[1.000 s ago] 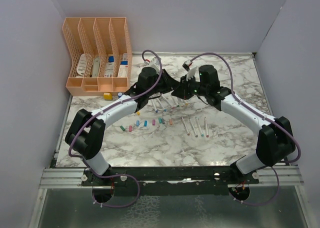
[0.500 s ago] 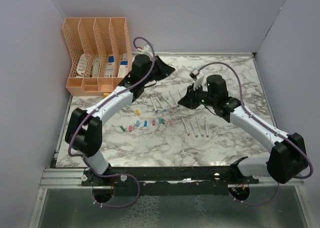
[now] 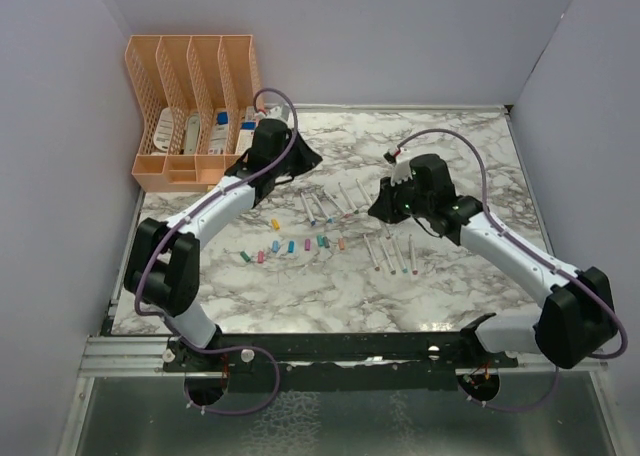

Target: Open the pen caps

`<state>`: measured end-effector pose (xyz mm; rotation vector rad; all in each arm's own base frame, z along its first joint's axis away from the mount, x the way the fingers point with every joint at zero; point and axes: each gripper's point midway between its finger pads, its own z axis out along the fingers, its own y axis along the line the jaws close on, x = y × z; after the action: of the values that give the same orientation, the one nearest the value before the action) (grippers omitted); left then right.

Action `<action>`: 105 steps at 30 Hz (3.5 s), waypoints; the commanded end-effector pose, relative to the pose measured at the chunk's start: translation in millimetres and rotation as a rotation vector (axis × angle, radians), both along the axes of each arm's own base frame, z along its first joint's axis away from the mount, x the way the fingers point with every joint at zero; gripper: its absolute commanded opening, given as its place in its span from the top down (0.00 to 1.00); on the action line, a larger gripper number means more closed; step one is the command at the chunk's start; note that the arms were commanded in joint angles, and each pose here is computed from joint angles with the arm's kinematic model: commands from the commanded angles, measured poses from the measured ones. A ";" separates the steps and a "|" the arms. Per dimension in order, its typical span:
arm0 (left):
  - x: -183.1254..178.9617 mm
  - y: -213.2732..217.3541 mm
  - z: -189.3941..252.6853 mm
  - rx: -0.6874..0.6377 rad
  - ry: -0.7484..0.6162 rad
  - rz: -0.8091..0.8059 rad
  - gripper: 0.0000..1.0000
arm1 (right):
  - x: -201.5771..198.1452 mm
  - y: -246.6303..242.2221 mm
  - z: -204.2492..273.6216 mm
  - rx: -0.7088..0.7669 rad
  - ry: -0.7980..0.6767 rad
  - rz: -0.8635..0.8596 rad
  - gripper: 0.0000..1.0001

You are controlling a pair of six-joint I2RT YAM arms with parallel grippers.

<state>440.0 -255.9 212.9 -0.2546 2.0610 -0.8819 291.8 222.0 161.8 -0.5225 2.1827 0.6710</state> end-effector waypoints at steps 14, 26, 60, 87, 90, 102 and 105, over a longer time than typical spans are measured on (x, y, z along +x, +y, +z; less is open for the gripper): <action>-98.4 71.1 -101.2 0.413 0.244 0.062 1.00 | 108.3 0.7 -19.5 -0.203 -0.032 -0.214 0.99; -88.3 74.3 -150.0 0.541 0.360 0.044 1.00 | 159.4 -21.4 -37.7 -0.320 -0.045 -0.257 0.99; -71.5 77.3 -82.3 0.489 0.227 0.109 0.59 | 194.9 -30.0 -122.3 -0.344 0.056 -0.208 0.97; -91.1 84.4 12.2 0.322 -0.037 0.129 0.15 | 206.5 -79.6 -60.2 -0.343 0.043 -0.491 0.19; -94.4 79.4 21.0 0.272 -0.066 0.116 0.01 | 202.8 -97.7 -74.2 -0.339 0.105 -0.558 0.15; -102.4 79.4 33.7 0.212 -0.113 0.120 0.01 | 192.1 -124.1 -129.5 -0.354 0.239 -0.607 0.15; -102.2 78.8 31.8 0.210 -0.106 0.119 0.01 | 190.5 -123.1 -137.7 -0.360 0.254 -0.598 0.16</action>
<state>337.5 -173.8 235.4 -0.2070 2.0320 -0.5442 489.6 99.4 45.7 0.0528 2.4877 0.0382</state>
